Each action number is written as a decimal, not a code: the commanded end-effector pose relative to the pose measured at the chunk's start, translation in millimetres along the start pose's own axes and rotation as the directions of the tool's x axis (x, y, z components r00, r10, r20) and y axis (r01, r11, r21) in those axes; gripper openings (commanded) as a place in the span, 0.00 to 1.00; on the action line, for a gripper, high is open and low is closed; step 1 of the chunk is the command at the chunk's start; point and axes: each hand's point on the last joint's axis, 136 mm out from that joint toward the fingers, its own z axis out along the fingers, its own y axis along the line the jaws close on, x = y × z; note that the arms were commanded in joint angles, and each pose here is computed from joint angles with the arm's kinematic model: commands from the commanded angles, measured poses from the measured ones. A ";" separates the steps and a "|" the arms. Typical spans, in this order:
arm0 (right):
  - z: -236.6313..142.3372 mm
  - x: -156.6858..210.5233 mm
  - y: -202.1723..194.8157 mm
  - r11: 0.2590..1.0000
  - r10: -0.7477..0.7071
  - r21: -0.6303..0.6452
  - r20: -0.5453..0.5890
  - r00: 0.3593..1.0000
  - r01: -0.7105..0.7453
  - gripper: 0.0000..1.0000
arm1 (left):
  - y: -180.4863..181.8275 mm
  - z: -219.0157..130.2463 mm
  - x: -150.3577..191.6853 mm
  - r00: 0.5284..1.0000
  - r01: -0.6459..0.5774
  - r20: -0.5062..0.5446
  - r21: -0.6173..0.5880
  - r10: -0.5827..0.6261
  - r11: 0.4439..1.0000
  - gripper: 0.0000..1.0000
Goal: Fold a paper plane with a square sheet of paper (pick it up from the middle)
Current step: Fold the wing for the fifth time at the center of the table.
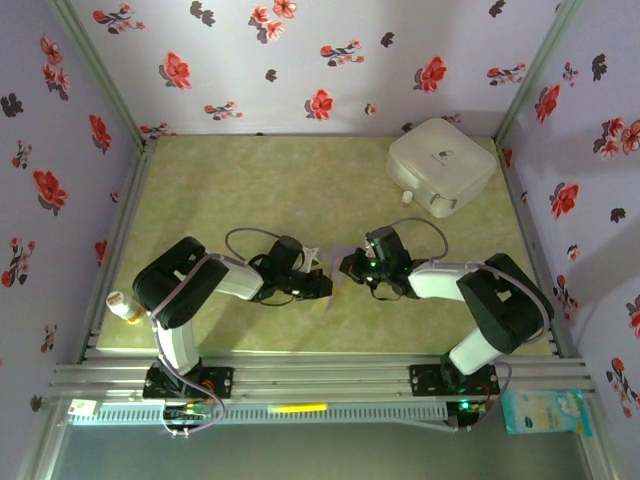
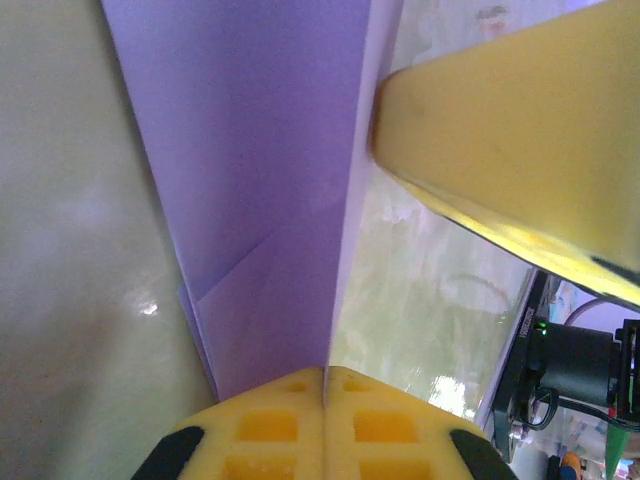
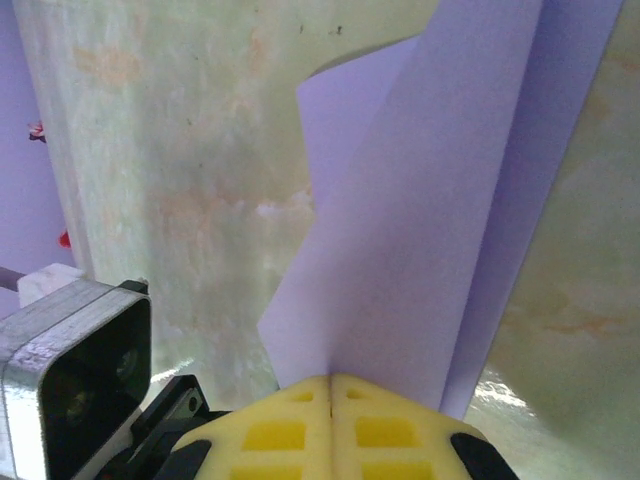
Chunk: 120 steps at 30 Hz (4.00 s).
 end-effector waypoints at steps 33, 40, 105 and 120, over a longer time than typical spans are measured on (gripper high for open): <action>12.2 -6.1 -9.5 0.998 -0.004 -0.057 -0.035 0.999 0.002 0.04 | 34.3 2.9 12.9 0.980 0.171 -0.101 -0.038 -0.174 0.985 0.00; 14.5 -6.6 -20.5 1.000 0.003 -0.014 -0.026 1.000 -0.003 0.03 | 38.5 3.1 17.0 0.977 0.170 -0.120 -0.059 -0.177 0.984 0.00; 23.2 7.0 -67.1 0.978 0.047 0.208 -0.070 0.996 -0.032 0.02 | 20.7 -29.6 61.5 0.969 0.039 -0.236 -0.150 -0.074 0.988 0.00; 22.0 7.9 -68.5 0.973 0.044 0.228 -0.074 0.996 -0.026 0.02 | 21.0 -33.5 68.2 0.966 0.024 -0.250 -0.165 -0.065 0.986 0.00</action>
